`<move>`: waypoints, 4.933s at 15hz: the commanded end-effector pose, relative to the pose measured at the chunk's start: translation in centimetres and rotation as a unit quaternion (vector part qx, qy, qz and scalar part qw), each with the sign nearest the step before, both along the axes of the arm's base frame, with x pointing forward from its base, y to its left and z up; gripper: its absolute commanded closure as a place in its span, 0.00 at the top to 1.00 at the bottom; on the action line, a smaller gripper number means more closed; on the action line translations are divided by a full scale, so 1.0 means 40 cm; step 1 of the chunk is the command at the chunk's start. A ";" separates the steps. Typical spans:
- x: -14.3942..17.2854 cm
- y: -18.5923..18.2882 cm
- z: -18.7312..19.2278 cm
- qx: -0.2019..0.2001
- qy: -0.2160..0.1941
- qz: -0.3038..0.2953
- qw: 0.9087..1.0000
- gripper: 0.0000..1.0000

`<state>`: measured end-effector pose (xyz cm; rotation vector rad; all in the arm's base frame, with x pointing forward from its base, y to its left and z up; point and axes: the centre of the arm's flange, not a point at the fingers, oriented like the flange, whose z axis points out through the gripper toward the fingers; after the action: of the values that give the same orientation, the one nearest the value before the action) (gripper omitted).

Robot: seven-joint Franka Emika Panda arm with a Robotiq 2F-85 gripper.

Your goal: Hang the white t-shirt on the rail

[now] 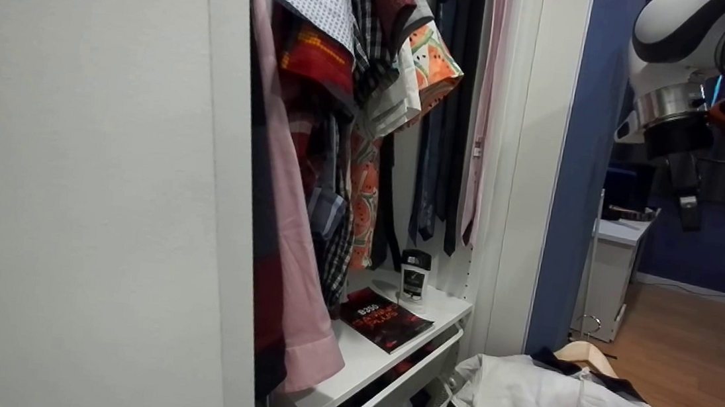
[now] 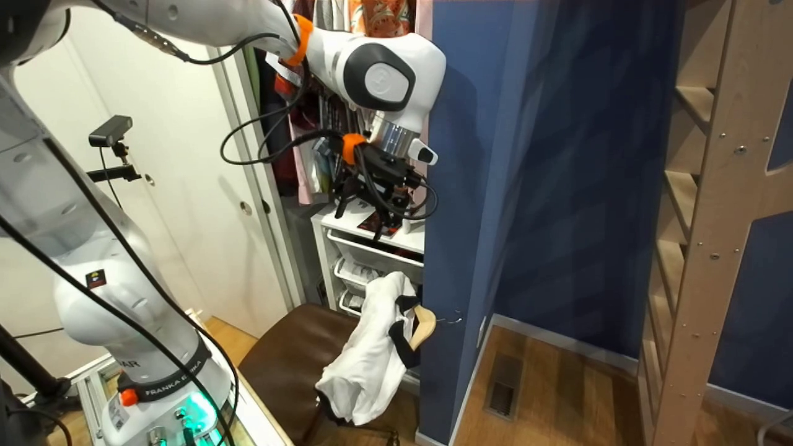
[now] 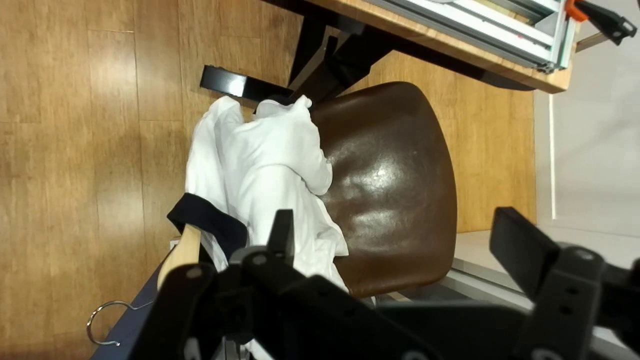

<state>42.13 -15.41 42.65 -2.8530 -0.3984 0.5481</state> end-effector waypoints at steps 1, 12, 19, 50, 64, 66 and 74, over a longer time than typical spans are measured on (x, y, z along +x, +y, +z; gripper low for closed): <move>-0.095 -0.039 -0.028 0.018 0.005 0.026 0.999 1.00; -0.231 -0.174 -0.225 0.077 -0.029 0.111 0.990 1.00; -0.257 -0.204 -0.300 0.098 -0.005 0.087 0.991 1.00; -0.138 -0.377 -0.725 0.299 -0.019 0.153 0.942 1.00; -0.147 -0.437 -0.876 0.327 -0.176 0.162 0.914 1.00; -0.140 -0.450 -0.889 0.320 -0.194 0.152 0.915 1.00; -0.148 -0.435 -0.880 0.321 -0.180 0.156 0.916 1.00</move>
<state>36.11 -32.80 7.76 -2.2384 -0.9121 -0.0768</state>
